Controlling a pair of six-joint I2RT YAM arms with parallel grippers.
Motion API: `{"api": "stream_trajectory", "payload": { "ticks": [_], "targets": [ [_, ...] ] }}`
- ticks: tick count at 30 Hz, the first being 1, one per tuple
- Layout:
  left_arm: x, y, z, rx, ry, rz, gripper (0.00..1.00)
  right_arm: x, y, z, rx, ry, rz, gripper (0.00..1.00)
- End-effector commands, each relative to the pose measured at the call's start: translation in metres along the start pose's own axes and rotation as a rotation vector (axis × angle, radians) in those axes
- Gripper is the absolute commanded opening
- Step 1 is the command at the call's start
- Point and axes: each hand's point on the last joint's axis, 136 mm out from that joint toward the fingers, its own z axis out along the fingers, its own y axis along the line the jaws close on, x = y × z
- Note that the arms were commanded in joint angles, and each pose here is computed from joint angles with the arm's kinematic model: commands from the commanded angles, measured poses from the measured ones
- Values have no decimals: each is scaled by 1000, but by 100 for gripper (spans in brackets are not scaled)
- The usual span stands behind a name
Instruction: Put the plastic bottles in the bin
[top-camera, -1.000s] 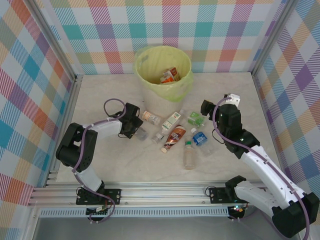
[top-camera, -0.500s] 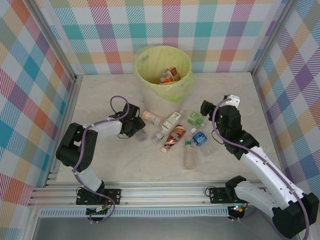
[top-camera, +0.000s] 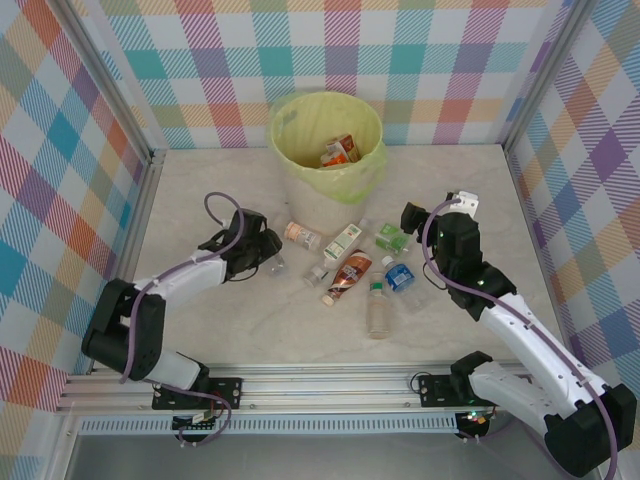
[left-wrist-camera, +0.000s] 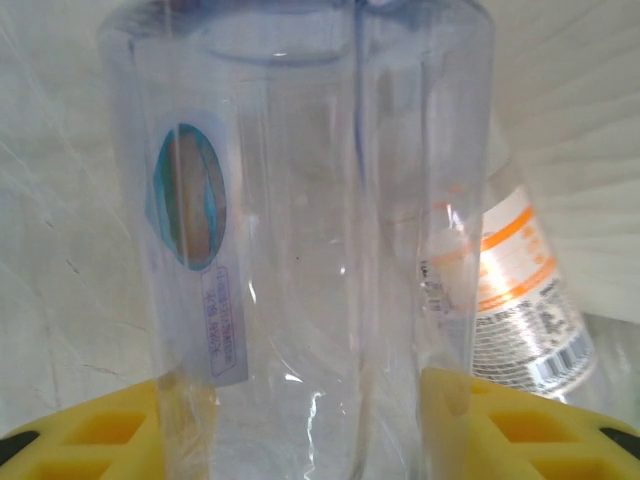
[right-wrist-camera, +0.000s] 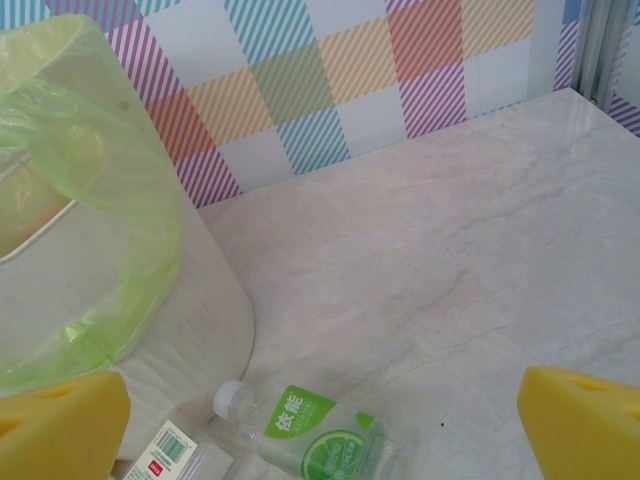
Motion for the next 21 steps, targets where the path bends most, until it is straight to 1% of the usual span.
{"api": "stream_trajectory", "payload": {
  "ticks": [1, 4, 8, 10, 14, 17, 21],
  "targets": [
    [-24, -8, -23, 30, -120, 46, 53, -5, 2, 1, -4, -33, 23, 100],
    [-38, -20, -44, 64, -172, 70, 52, -6, 5, 2, -17, -36, 21, 100],
    [-56, -44, -77, 131, -203, 100, 51, -7, 5, 1, -23, -43, 23, 100],
    [-69, -58, -98, 170, -242, 112, 51, -7, 5, 0, -22, -44, 23, 100],
    [-89, -79, -129, 245, -312, 115, 51, -7, 4, -2, -25, -50, 16, 100],
    [-98, -98, -146, 325, -335, 114, 51, -9, 3, -4, -31, -63, 19, 100],
    [-110, -136, -175, 487, -367, 136, 51, -11, 3, -6, -37, -73, 25, 100]
  ]
}}
